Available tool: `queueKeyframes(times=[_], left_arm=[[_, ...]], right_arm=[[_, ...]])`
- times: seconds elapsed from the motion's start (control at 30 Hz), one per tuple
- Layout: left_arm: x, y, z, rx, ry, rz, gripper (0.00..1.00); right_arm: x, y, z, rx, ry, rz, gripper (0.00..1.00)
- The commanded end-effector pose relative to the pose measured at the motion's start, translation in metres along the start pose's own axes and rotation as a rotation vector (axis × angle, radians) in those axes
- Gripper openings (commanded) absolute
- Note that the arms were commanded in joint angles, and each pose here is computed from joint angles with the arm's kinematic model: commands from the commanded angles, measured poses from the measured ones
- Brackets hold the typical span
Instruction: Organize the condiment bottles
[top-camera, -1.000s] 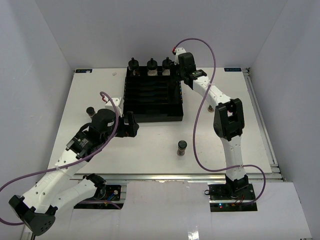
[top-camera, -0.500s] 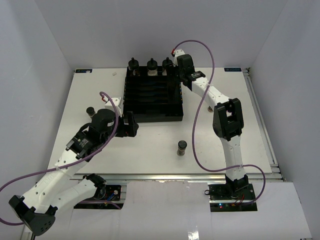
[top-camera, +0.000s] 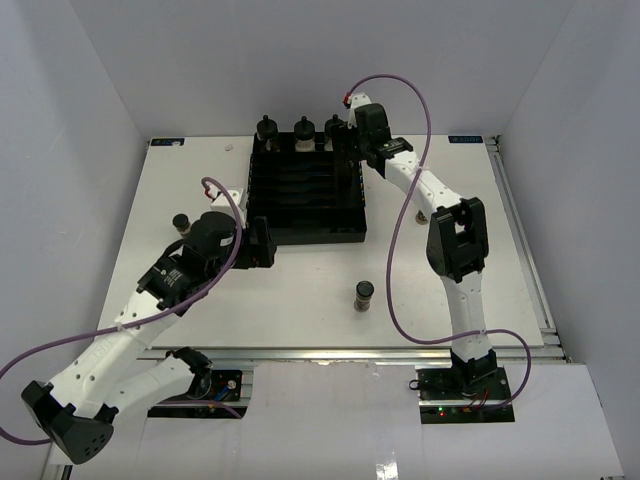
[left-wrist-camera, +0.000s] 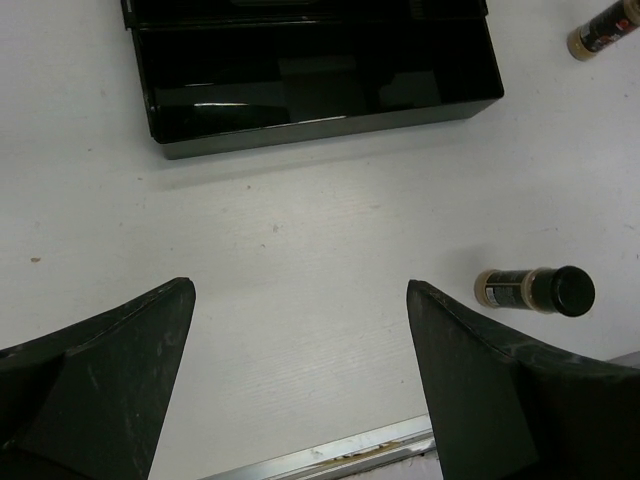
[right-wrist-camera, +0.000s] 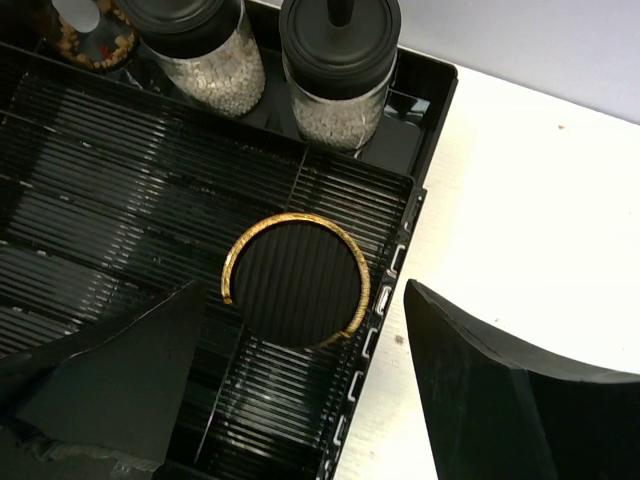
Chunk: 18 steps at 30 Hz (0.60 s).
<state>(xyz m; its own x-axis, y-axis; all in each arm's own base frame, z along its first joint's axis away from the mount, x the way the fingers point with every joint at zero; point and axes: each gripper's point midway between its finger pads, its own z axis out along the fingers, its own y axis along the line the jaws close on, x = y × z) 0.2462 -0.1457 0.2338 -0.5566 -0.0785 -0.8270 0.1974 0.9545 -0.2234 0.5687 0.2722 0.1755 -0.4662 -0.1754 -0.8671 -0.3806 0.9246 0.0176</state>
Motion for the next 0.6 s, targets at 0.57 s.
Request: queueKeyframes(times=[0.57], left_arm=[[-0.084, 0.153, 0.030, -0.476, -0.114, -0.394, 0.94]], right_arm=[[0.019, 0.039, -0.247, -0.286, -0.123, 0.056, 0.93]])
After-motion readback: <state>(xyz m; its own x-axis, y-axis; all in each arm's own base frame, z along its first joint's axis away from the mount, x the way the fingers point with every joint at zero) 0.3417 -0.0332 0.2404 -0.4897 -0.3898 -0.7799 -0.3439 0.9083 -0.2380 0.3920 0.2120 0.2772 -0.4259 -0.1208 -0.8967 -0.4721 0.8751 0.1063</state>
